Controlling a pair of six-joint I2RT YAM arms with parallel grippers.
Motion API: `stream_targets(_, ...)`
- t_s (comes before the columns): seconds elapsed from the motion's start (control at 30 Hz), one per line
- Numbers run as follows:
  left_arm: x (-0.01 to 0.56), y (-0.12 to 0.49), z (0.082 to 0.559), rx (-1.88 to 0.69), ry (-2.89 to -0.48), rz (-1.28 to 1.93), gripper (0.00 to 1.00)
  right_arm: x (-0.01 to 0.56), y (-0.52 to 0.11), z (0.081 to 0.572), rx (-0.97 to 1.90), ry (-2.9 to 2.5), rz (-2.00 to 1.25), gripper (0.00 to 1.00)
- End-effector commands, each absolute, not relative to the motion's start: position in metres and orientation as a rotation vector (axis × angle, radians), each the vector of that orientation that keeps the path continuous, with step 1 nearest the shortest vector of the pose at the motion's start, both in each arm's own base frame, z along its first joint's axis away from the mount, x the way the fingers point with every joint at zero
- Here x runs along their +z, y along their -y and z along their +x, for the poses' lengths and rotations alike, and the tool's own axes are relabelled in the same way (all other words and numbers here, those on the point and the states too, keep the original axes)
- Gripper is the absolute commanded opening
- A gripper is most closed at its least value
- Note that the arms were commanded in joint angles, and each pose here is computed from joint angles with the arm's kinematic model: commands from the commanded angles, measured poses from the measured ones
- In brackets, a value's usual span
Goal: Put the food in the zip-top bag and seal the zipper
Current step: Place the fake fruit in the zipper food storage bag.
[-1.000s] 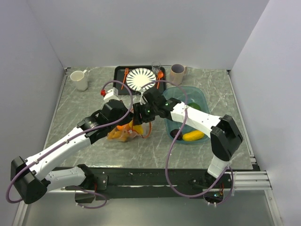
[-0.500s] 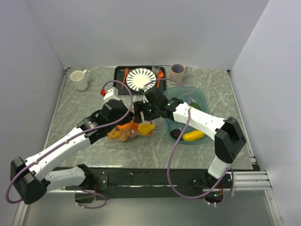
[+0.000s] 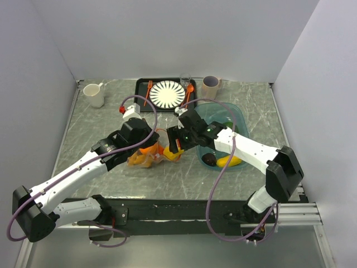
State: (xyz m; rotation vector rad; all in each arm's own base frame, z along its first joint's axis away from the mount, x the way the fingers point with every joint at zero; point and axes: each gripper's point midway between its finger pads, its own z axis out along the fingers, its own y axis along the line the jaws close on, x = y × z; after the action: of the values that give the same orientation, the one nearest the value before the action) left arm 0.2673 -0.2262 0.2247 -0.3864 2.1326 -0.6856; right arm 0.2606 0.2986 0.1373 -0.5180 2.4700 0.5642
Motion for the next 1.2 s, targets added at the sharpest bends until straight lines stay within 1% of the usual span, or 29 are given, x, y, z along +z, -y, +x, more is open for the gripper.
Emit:
stream_targets(0.0,0.252,0.229,0.272,-0.752,-2.048,-0.394,0.01,0.126,-0.303,0.262,0.579,-2.481,-0.609,0.85)
stream_targets(0.17,0.252,0.229,0.271,-0.747,-2.051,-0.395,0.01,0.115,-0.309,0.262,0.593,-2.512,-0.639,0.84)
stream_targets(0.27,0.251,0.23,0.271,-0.75,-2.055,-0.393,0.01,0.111,-0.311,0.261,0.606,-2.532,-0.658,0.79)
stream_targets(0.3,0.251,0.23,0.271,-0.753,-2.054,-0.393,0.01,0.11,-0.311,0.26,0.607,-2.539,-0.654,0.76)
stream_targets(0.33,0.251,0.23,0.271,-0.751,-2.056,-0.392,0.01,0.11,-0.31,0.259,0.61,-2.54,-0.66,0.68)
stream_targets(0.4,0.25,0.229,0.272,-0.746,-2.056,-0.396,0.01,0.113,-0.311,0.257,0.629,-2.526,-0.657,0.59)
stream_targets(0.43,0.25,0.229,0.272,-0.745,-2.055,-0.397,0.01,0.117,-0.31,0.256,0.639,-2.515,-0.649,0.51)
stream_targets(0.47,0.249,0.228,0.272,-0.741,-2.055,-0.399,0.01,0.119,-0.309,0.255,0.638,-2.51,-0.64,0.47)
stream_targets(0.63,0.249,0.229,0.272,-0.743,-2.058,-0.398,0.01,0.133,-0.296,0.252,0.597,-2.504,-0.594,0.35)
stream_targets(0.67,0.249,0.229,0.272,-0.745,-2.056,-0.4,0.01,0.136,-0.296,0.251,0.607,-2.496,-0.595,0.28)
stream_targets(0.73,0.248,0.231,0.272,-0.753,-2.059,-0.396,0.01,0.148,-0.298,0.248,0.649,-2.462,-0.587,0.21)
stream_targets(0.83,0.247,0.233,0.273,-0.756,-2.062,-0.393,0.01,0.165,-0.304,0.249,0.714,-2.403,-0.565,0.17)
stream_targets(0.87,0.247,0.234,0.273,-0.757,-2.063,-0.392,0.01,0.169,-0.307,0.249,0.735,-2.392,-0.561,0.14)
stream_targets(1.03,0.249,0.233,0.273,-0.76,-2.06,-0.394,0.01,0.178,-0.325,0.261,0.804,-2.356,-0.515,0.11)
stream_targets(1.17,0.25,0.234,0.272,-0.771,-2.054,-0.392,0.01,0.175,-0.351,0.269,0.936,-2.312,-0.472,0.1)
